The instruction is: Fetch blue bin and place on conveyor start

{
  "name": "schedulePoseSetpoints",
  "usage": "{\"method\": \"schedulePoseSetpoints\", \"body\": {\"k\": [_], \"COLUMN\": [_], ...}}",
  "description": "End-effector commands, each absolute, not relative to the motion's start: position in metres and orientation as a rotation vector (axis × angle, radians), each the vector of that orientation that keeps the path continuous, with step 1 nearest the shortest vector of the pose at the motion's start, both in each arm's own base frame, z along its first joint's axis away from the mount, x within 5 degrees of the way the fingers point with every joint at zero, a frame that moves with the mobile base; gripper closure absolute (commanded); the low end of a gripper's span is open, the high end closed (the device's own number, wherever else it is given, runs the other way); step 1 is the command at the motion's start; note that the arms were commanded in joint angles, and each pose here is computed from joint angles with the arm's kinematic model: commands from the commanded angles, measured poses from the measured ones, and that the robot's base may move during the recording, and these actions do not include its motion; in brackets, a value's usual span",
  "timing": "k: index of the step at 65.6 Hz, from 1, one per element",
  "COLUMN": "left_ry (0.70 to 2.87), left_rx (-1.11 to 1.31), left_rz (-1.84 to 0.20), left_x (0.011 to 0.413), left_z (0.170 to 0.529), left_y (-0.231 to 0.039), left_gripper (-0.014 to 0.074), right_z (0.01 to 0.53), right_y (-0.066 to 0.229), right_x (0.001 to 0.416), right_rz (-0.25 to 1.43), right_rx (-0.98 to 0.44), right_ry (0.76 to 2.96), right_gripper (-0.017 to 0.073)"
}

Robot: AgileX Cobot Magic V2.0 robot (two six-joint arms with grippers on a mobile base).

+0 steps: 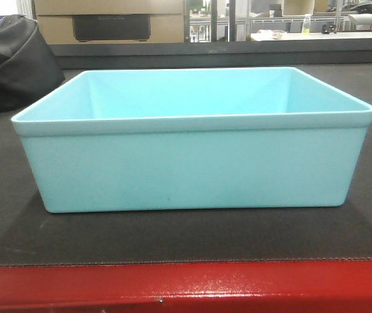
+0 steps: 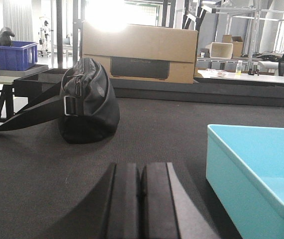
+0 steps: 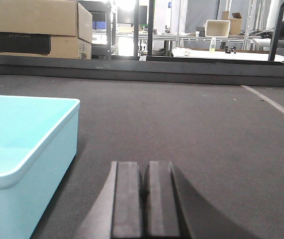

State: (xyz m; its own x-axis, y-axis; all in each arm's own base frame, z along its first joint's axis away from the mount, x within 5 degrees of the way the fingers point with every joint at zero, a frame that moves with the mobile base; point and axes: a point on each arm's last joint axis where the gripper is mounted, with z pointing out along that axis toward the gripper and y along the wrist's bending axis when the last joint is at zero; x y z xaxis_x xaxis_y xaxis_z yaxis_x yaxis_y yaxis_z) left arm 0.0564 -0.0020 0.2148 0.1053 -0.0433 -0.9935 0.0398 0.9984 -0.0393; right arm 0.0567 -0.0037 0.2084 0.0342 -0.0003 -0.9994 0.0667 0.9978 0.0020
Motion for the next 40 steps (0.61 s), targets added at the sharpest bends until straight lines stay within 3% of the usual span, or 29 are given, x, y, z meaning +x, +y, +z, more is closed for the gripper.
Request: {"method": "schedulePoseSetpoints", "body": {"k": [1, 40], "left_ry": [1.440, 1.440], "left_rx": [-0.008, -0.008], "left_rz": [-0.065, -0.065], "left_x": [0.0557, 0.0557], "left_z": [0.2172, 0.2172], "left_y": [-0.0019, -0.0019], "left_gripper": [0.0705, 0.0705], "right_z": [0.2099, 0.2099], "right_y": [-0.0040, -0.0040], "right_x": [0.0562, 0.0562], "right_rz": [-0.060, -0.060], "right_rx": [0.054, 0.054], "right_ry": [1.519, 1.519], "right_gripper": [0.0722, 0.0722]}}
